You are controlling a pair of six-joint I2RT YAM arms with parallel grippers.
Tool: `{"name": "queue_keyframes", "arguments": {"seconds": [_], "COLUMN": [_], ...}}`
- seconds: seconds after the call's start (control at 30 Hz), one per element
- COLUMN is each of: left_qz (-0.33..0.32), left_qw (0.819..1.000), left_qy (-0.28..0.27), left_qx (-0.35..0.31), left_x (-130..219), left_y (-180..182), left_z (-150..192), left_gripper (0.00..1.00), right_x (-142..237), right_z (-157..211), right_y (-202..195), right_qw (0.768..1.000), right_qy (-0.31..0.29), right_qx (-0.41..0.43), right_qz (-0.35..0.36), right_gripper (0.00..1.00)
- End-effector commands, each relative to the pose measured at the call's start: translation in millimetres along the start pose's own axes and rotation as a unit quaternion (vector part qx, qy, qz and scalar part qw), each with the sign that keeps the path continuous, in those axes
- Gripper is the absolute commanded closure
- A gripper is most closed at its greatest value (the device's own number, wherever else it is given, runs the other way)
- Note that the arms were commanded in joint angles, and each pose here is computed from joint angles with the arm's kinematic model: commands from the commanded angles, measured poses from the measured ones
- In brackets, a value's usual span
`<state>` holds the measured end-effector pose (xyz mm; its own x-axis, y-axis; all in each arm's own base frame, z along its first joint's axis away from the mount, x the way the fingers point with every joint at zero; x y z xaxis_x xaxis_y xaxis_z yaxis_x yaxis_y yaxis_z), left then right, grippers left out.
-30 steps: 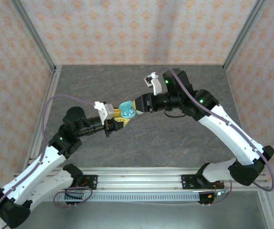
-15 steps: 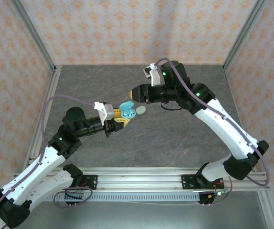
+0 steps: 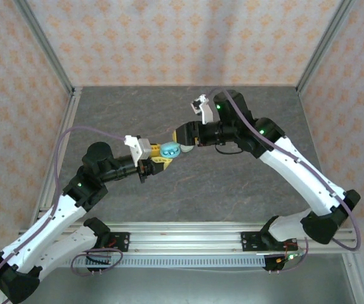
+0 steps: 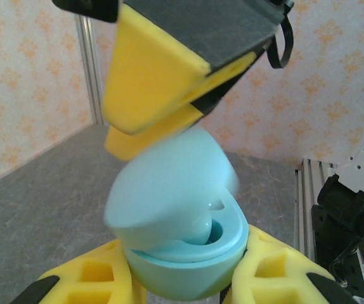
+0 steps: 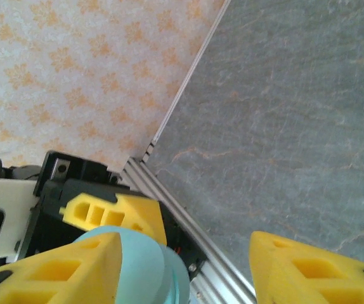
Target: Insert the wireless bluetooth earbuds into the charging case
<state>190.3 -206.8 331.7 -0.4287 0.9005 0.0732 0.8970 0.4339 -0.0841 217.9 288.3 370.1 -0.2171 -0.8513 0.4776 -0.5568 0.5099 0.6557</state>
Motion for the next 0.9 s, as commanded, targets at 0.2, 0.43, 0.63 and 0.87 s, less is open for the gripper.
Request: {"name": "queue_keyframes", "arguments": {"seconds": [0.2,0.43,0.63,0.87], "left_qz": [0.008,0.001,0.002,-0.004], "left_qw": [0.999,0.999,0.998,0.998], "left_qy": [-0.042,-0.045,-0.055,-0.06], "left_qx": [-0.021,-0.019,-0.017,-0.017], "left_x": [3.8,3.2,1.0,-0.8], "left_y": [-5.8,-3.5,-2.1,0.4], "left_z": [-26.7,-28.1,-31.4,-33.8], "left_gripper": [0.91,0.91,0.91,0.91], "right_x": [11.3,1.2,-6.9,-10.1], "right_z": [5.3,7.1,7.5,10.3], "right_y": [14.5,18.6,23.0,35.8], "right_qw": [0.998,0.99,0.979,0.97], "right_qy": [-0.028,-0.035,-0.04,-0.028], "right_qx": [-0.026,-0.074,-0.114,-0.123], "right_qz": [-0.055,-0.113,-0.167,-0.21], "right_gripper": [0.38,0.35,0.35,0.35]}}
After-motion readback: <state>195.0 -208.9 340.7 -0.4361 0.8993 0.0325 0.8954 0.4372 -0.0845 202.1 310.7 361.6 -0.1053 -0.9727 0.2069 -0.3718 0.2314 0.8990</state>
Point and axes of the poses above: each hand's point on the last joint's axis, 136 mm out from that joint toward the fingers, its own x axis back along the fingers, its own y axis along the line the jaws close on, z = x × y, the point moved 3 cm from there along x, back along the fingers, and after that the axes turned 4 degrees about x, right-handed, at the moved point
